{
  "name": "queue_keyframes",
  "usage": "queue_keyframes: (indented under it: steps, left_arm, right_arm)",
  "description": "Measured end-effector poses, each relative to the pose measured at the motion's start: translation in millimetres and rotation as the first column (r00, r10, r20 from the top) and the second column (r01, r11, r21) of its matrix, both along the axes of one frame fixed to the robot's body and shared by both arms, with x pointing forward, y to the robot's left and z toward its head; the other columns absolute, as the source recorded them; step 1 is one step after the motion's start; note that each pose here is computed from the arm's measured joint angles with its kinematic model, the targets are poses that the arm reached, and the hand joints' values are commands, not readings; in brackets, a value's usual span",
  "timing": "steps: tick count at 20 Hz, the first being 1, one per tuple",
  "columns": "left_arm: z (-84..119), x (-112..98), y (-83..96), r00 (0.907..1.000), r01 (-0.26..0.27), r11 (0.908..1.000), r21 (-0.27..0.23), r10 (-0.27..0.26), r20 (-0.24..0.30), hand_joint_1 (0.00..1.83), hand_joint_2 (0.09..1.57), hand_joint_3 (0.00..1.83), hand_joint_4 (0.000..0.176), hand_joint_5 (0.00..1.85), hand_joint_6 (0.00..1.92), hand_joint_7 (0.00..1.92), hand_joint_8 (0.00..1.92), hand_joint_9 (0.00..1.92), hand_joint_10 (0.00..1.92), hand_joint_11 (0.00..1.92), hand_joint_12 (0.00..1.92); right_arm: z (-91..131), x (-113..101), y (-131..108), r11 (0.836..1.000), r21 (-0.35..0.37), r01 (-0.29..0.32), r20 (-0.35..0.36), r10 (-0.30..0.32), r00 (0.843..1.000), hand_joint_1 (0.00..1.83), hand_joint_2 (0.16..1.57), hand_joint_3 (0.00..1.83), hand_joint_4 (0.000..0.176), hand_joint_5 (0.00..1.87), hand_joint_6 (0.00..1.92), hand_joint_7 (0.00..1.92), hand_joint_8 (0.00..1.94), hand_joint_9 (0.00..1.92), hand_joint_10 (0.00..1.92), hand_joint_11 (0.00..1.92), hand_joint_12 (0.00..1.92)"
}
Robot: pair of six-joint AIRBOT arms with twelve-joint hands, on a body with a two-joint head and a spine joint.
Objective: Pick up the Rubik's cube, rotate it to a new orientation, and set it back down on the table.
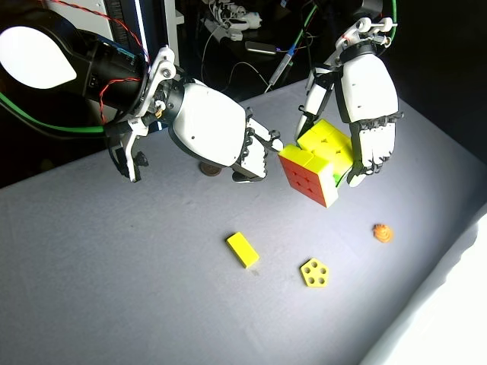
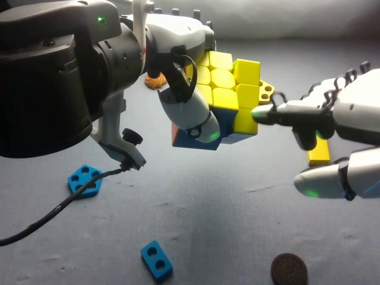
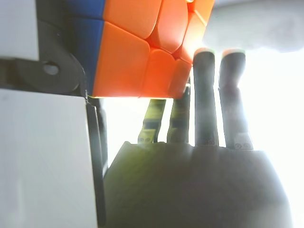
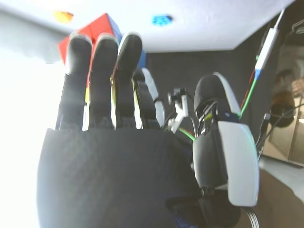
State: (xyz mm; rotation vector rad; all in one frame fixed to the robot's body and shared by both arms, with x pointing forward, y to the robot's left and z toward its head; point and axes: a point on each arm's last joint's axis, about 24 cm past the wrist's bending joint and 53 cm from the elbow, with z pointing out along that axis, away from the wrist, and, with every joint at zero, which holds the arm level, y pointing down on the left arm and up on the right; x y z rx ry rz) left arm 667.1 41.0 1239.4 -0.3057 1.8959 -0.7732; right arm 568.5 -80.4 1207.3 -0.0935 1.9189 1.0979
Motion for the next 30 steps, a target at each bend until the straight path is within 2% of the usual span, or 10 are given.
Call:
queue_keyframes:
  steps: [2,5,9,11,13,17,21,24,27,30]
  left_arm:
    - [0,0,-0.2,1.0,0.001,1.0,0.0,-0.001,0.0,0.93,1.48,0.0,0.032,0.39,1.86,0.4,1.92,0.28,1.92,0.3,1.92]
    - [0,0,-0.3,1.0,0.002,1.0,0.0,-0.002,0.001,0.94,1.47,0.0,0.032,0.39,1.86,0.42,1.9,0.29,1.92,0.31,1.92]
    - [0,1,1.6,1.0,-0.004,1.0,0.009,0.004,0.003,0.96,1.46,0.0,0.033,0.42,1.83,0.43,1.87,0.3,1.91,0.31,1.92]
    - [-1,1,3.2,0.9999,-0.01,0.9999,0.012,0.01,0.002,0.95,1.46,0.0,0.031,0.41,1.84,0.42,1.89,0.29,1.9,0.3,1.92]
    - [-1,2,4.0,0.9999,-0.013,0.9998,0.013,0.013,0.002,0.95,1.46,0.0,0.034,0.41,1.85,0.42,1.88,0.28,1.91,0.29,1.92]
    - [0,4,7.0,0.9998,-0.021,0.9996,0.02,0.021,0.007,0.97,1.45,0.0,0.03,0.44,1.8,0.42,1.89,0.28,1.92,0.31,1.92]
    - [0,5,7.4,0.9997,-0.024,0.9996,0.017,0.024,0.006,0.93,1.48,0.01,0.033,0.4,1.86,0.4,1.92,0.27,1.9,0.29,1.92]
    - [0,5,7.6,0.9997,-0.025,0.9995,0.018,0.025,0.007,0.95,1.46,0.0,0.027,0.42,1.81,0.41,1.91,0.3,1.9,0.32,1.92]
    - [0,5,8.3,0.9996,-0.027,0.9994,0.021,0.027,0.01,0.95,1.46,0.0,0.034,0.42,1.84,0.42,1.88,0.3,1.9,0.32,1.92]
    - [1,5,7.5,0.9997,-0.024,0.9995,0.019,0.024,0.01,0.99,1.43,0.0,0.026,0.47,1.75,0.45,1.86,0.31,1.9,0.34,1.92]
  right_arm:
    - [-3,1,-2,1.0,-0.01,0.006,-0.007,-0.006,1.0,0.19,1.27,0.0,0.0,0.08,0.01,0.32,1.4,0.28,1.81,0.19,1.92]
    - [-8,0,-2,1.0,-0.025,0.009,-0.021,-0.009,1.0,0.25,1.25,0.0,0.0,0.13,0.02,0.35,1.39,0.32,1.77,0.23,1.92]
    - [-11,-1,4,0.999,-0.032,-0.006,-0.023,0.005,1.0,0.21,1.27,0.0,0.0,0.11,0.01,0.3,1.42,0.28,1.8,0.21,1.92]
    - [-12,-2,8,0.999,-0.032,-0.015,-0.024,0.014,1.0,0.25,1.26,0.0,0.0,0.12,0.01,0.32,1.4,0.29,1.78,0.2,1.92]
    - [-12,-2,11,0.999,-0.03,-0.019,-0.024,0.019,1.0,0.26,1.26,0.0,0.0,0.12,0.01,0.34,1.4,0.3,1.78,0.21,1.92]
    - [-15,2,16,0.999,-0.022,-0.024,-0.033,0.023,0.999,0.24,1.27,0.0,0.0,0.11,0.0,0.32,1.41,0.28,1.79,0.19,1.92]
    - [-24,12,22,1.0,-0.015,-0.012,-0.078,0.011,0.997,0.23,1.27,0.0,0.0,0.12,0.01,0.33,1.41,0.28,1.79,0.19,1.92]
    - [-24,16,22,1.0,-0.009,-0.006,-0.085,0.005,0.996,0.21,1.28,0.0,0.0,0.11,0.0,0.31,1.43,0.27,1.82,0.21,1.92]
    - [-27,12,34,1.0,0.002,-0.026,-0.099,0.026,0.995,0.22,1.27,0.0,0.0,0.12,0.01,0.31,1.42,0.28,1.81,0.2,1.92]
    - [-28,9,42,0.999,0.015,-0.04,-0.112,0.042,0.993,0.2,1.28,0.0,0.0,0.14,0.01,0.3,1.43,0.28,1.8,0.21,1.92]
